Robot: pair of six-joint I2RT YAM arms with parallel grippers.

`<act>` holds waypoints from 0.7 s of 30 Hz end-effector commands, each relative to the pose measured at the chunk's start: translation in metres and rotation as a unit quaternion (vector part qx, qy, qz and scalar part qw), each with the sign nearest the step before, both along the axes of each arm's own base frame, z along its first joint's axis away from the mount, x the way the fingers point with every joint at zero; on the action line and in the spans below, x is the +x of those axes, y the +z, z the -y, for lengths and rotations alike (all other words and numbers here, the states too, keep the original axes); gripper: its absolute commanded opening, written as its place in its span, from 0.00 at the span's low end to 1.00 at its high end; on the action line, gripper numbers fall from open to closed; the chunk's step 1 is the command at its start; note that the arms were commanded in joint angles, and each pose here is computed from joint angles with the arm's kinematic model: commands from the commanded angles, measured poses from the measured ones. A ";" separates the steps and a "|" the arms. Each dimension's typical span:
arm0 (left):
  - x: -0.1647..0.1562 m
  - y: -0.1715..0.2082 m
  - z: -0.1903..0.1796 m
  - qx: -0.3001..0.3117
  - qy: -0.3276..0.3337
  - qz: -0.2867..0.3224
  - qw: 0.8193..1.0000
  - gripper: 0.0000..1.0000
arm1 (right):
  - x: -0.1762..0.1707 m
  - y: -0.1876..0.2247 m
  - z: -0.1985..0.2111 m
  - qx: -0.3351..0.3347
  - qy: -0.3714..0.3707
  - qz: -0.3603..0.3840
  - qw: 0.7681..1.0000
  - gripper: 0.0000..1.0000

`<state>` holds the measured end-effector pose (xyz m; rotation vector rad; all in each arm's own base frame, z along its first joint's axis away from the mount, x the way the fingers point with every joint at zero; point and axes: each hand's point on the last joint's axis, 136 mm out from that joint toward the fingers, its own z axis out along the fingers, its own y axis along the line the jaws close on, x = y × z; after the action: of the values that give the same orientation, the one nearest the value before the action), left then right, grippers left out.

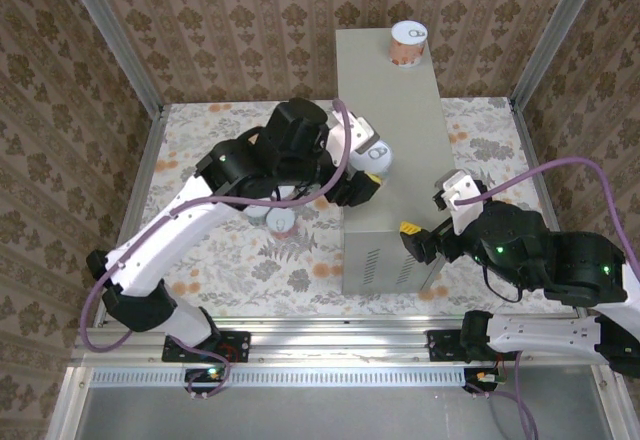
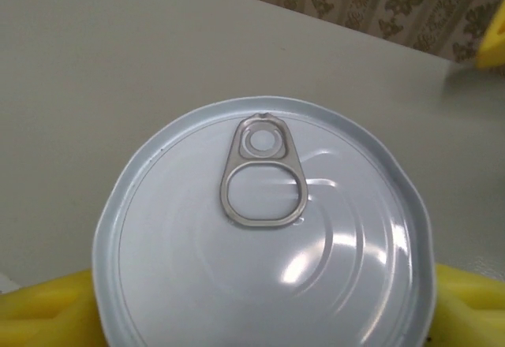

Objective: Place and organize the canned foods onto the counter

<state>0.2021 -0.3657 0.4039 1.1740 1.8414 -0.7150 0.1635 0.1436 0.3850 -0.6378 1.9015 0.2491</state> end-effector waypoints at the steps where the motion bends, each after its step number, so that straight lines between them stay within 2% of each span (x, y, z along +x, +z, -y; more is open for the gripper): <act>1: 0.009 0.031 -0.005 -0.060 0.014 0.019 0.998 0.76 | -0.001 0.002 0.001 0.018 -0.002 0.003 1.000 1.00; 11: 0.055 0.038 -0.012 -0.092 0.037 0.029 0.995 0.76 | -0.001 -0.001 0.003 0.017 -0.007 0.001 1.000 1.00; 21: 0.110 0.036 -0.002 -0.113 0.047 0.027 0.992 0.76 | 0.000 -0.003 0.011 0.012 -0.018 0.003 1.000 1.00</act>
<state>0.3037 -0.3568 0.4123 0.9725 1.8013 -0.7418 0.1618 0.1381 0.3824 -0.6217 1.8976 0.2581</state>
